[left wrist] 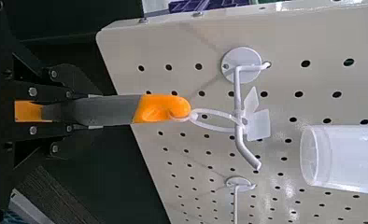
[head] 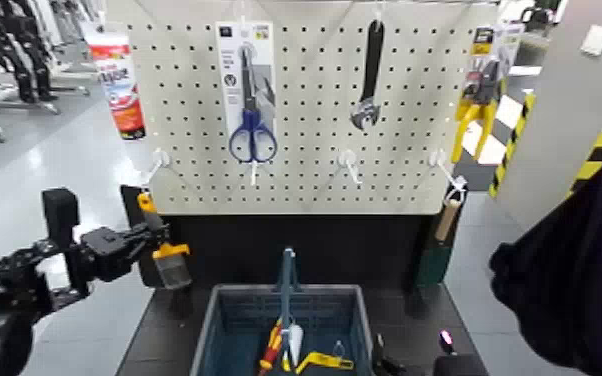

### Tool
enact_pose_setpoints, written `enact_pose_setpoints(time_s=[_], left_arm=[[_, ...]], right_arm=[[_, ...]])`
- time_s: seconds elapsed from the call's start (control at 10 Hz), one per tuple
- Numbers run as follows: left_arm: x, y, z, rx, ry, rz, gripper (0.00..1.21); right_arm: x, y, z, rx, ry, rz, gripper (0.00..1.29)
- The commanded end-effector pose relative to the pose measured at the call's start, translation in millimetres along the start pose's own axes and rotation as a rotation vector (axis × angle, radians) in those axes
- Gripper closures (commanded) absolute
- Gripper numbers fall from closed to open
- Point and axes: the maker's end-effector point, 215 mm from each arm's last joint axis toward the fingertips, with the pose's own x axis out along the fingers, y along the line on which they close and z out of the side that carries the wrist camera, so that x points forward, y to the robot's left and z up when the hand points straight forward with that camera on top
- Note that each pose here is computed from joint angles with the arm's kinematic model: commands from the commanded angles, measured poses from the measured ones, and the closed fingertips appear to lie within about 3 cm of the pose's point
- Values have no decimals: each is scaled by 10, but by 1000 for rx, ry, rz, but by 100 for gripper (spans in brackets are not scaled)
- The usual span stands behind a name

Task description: Put the yellow paint brush into the crate.

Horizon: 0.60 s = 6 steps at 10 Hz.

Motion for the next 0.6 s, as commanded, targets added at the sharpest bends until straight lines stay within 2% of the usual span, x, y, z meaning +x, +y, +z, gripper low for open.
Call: enact_pose_setpoints(time_s=[0.1,0.6], left_arm=[[1,-72,61,7,-21,0,118],[-83,-355,307,13,-89,-1,118]], right_arm=[[-1,10,-5,0,2,3,14],[1,24,-16,-2,6,6,14]])
